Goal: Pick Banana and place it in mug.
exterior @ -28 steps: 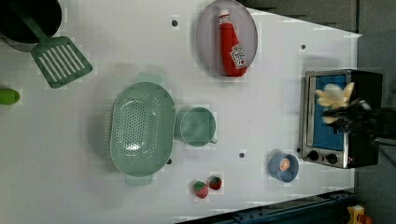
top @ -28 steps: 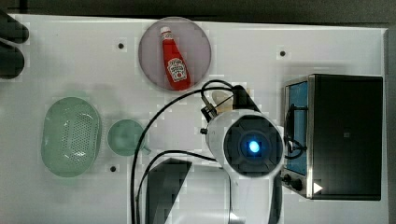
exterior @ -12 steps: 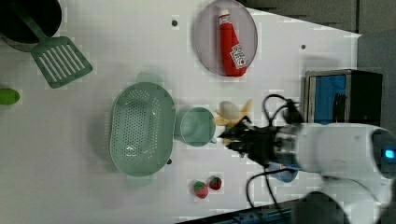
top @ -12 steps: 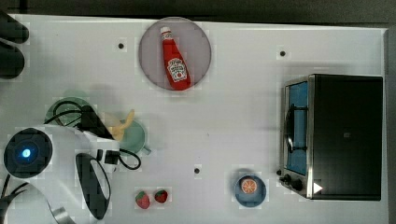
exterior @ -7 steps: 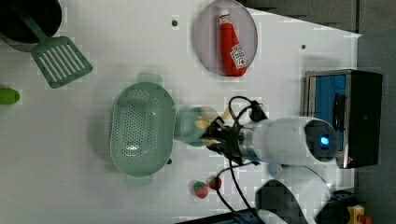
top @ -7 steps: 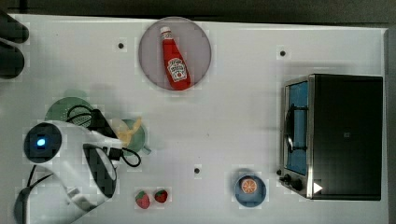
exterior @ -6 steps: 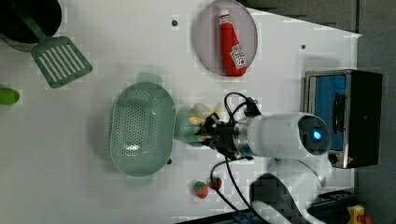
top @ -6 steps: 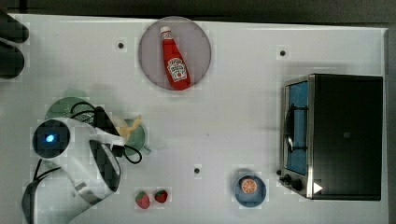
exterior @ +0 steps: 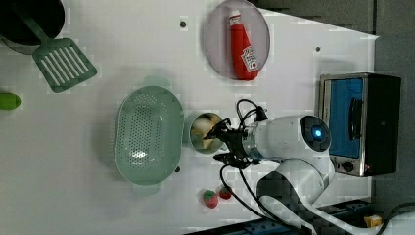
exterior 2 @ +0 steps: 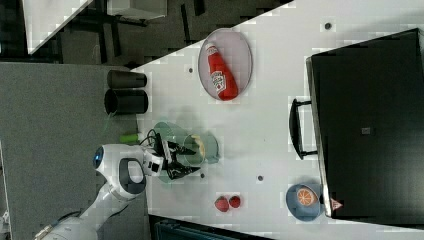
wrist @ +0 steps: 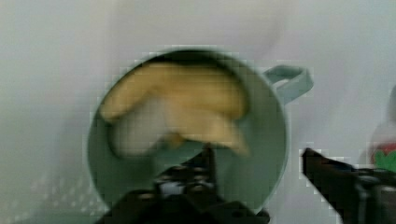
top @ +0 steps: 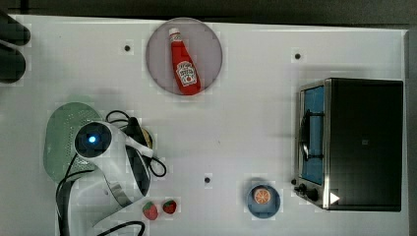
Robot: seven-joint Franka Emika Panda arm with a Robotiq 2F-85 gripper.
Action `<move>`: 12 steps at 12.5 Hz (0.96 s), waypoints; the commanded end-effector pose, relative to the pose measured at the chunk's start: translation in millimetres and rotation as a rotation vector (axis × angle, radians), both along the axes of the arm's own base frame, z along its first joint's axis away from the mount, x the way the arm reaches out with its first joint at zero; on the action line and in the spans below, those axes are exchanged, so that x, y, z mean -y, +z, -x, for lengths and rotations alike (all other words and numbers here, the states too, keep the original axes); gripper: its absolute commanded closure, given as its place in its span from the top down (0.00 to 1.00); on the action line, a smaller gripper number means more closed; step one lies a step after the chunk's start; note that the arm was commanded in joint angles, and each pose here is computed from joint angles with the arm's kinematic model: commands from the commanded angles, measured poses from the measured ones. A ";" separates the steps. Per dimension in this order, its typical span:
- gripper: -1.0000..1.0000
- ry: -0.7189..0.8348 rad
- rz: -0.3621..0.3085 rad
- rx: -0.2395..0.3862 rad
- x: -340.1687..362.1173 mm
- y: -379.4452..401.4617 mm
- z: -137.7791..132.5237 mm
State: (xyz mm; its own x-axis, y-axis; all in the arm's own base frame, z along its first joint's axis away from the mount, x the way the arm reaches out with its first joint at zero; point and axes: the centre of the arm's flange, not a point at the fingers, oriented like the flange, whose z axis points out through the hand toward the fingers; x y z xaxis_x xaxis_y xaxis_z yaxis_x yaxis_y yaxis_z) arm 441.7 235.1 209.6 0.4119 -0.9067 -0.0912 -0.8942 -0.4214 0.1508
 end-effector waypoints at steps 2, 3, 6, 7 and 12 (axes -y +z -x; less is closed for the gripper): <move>1.00 -0.018 -0.038 0.160 -18.5 62.3 -20.3; 1.00 -0.017 -0.037 0.164 -18.5 64.9 -20.1; 1.00 -0.041 -0.048 0.242 -12.2 101.2 -34.7; 1.00 -0.057 -0.036 0.267 -2.5 119.5 -39.0; 1.00 0.077 0.075 0.245 95.9 239.3 -53.0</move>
